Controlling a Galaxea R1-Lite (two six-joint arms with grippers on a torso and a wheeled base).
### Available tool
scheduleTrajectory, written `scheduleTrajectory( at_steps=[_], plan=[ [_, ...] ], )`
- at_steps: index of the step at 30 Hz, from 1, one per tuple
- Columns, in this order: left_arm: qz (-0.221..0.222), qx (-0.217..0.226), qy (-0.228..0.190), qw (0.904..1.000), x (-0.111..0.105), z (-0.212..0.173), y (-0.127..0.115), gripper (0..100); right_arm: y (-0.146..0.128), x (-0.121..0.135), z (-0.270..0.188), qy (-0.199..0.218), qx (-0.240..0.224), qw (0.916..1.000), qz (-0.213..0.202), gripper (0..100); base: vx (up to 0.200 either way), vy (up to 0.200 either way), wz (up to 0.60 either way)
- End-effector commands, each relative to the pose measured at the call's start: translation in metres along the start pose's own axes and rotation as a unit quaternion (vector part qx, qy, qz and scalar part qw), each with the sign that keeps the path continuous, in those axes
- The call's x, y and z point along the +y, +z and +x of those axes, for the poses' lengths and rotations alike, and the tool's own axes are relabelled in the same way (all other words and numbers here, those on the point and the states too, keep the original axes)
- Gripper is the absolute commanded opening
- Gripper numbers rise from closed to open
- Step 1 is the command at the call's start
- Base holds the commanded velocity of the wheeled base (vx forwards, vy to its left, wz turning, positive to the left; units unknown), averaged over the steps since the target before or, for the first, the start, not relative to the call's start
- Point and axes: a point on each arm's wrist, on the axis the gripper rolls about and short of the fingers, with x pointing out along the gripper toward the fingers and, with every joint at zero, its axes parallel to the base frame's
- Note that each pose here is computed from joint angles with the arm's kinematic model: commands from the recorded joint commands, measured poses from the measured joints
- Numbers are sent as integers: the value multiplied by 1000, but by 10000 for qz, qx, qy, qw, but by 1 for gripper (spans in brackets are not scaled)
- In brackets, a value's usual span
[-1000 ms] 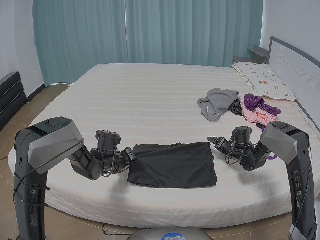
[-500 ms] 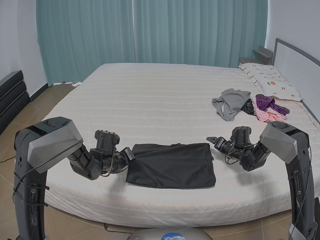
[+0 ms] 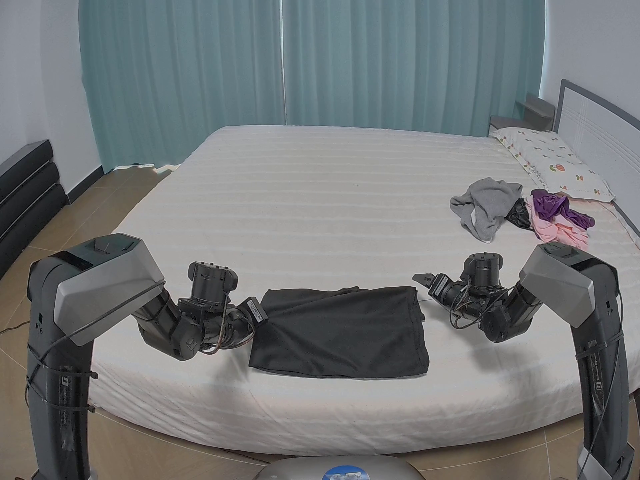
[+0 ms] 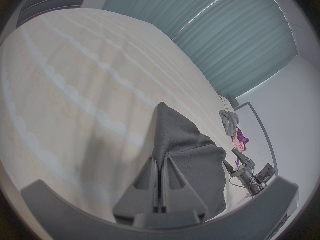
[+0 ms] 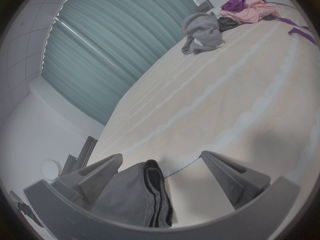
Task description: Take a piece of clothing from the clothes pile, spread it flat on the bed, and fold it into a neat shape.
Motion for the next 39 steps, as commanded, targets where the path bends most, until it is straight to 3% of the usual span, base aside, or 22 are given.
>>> scheduleTrajectory(
  at_steps=[1,19,31,32,39],
  plan=[
    [-3,2,10,10000,0,0,0,0,-1,0,0,-2,7,10000,0,100,0,200,0],
    [-73,112,138,9998,1,-5,-4,0,0,0,0,4,2,10000,-1,100,0,200,0],
    [-74,35,361,9993,1,-5,-13,0,0,0,0,4,2,10000,-1,100,0,0,0],
    [-74,35,361,9993,1,-5,-13,100,0,0,0,-2,-4,10000,-1,100,0,0,0],
    [-74,35,361,9993,1,-6,-13,100,0,0,0,-2,-4,10000,-1,100,0,0,0]
  ],
)
